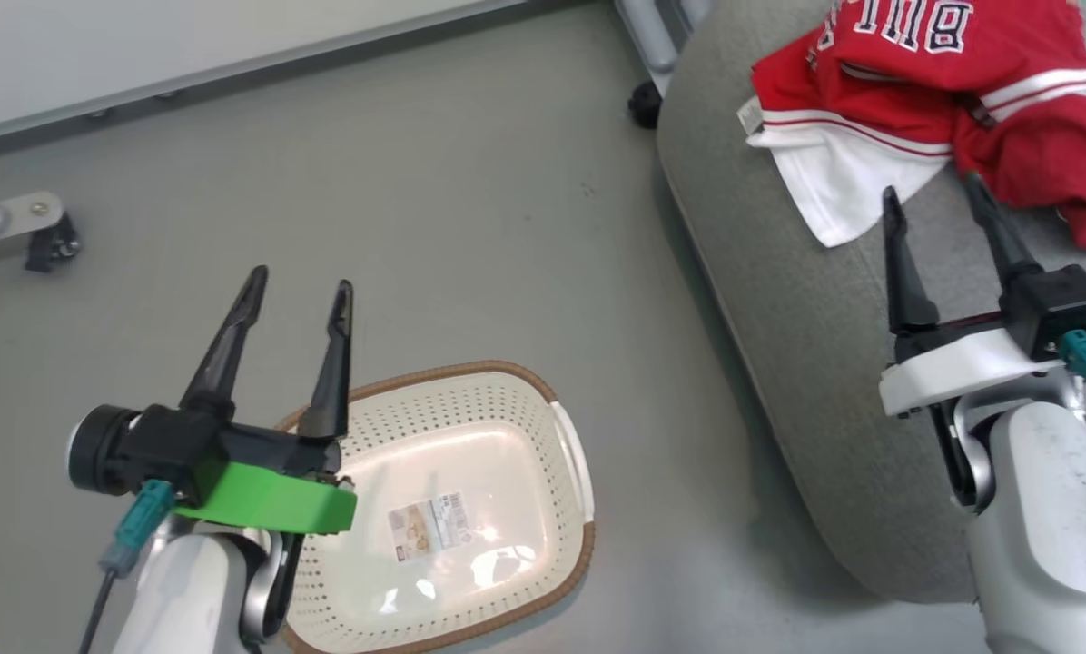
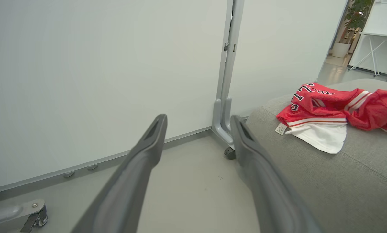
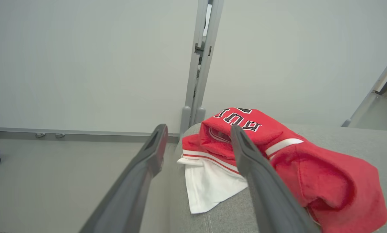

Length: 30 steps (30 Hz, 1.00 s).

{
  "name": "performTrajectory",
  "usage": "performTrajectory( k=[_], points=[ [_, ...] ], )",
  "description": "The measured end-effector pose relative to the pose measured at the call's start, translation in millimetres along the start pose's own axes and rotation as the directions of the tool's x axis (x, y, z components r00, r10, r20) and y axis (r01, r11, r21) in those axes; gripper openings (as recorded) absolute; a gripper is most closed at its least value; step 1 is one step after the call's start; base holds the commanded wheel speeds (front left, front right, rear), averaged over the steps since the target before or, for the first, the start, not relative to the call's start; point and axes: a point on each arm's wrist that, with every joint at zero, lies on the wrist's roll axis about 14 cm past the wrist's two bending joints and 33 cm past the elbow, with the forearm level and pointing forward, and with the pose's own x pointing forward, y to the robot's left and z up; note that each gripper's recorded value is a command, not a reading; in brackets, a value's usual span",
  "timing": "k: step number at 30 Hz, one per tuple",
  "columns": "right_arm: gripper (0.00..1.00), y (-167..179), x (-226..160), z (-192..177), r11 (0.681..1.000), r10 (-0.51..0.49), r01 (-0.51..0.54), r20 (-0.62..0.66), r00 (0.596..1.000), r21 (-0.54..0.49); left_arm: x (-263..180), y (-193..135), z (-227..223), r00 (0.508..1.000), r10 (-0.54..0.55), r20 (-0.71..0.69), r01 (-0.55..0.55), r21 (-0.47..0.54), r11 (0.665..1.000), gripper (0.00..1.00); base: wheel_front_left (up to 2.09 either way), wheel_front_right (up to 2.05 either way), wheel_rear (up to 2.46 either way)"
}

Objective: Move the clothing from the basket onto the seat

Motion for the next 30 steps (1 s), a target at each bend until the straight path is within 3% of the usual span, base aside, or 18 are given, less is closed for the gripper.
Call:
performTrajectory(
  k=[6,12,19,30],
  points=[
    [1.0,50.3,5.5,14.0,0.991,0.109,-0.112,0.048,0.993,0.074,-27.9,46.8,22.1,0.982,0.183,0.042,-0.184,0.019,0.983,1.0,0.0,0.0,0.0],
    [1.0,88.9,-1.1,24.9,0.972,0.197,-0.204,0.076,0.978,0.116,-65.5,83.2,37.2,0.943,0.328,0.064,-0.331,0.042,0.943,1.0,0.0,0.0,0.0],
    [1.0,110.7,-21.2,33.8,0.955,0.251,-0.262,0.094,0.963,0.135,-103.6,98.5,44.6,0.907,0.416,0.069,-0.42,0.066,0.905,1.0,0.0,0.0,0.0],
    [1.0,113.3,-57.5,41.3,0.946,0.258,-0.274,0.11,0.96,0.175,-132.5,92.1,51.5,0.89,0.448,0.084,-0.453,0.056,0.89,1.0,0.0,0.0,0.0]
  ],
)
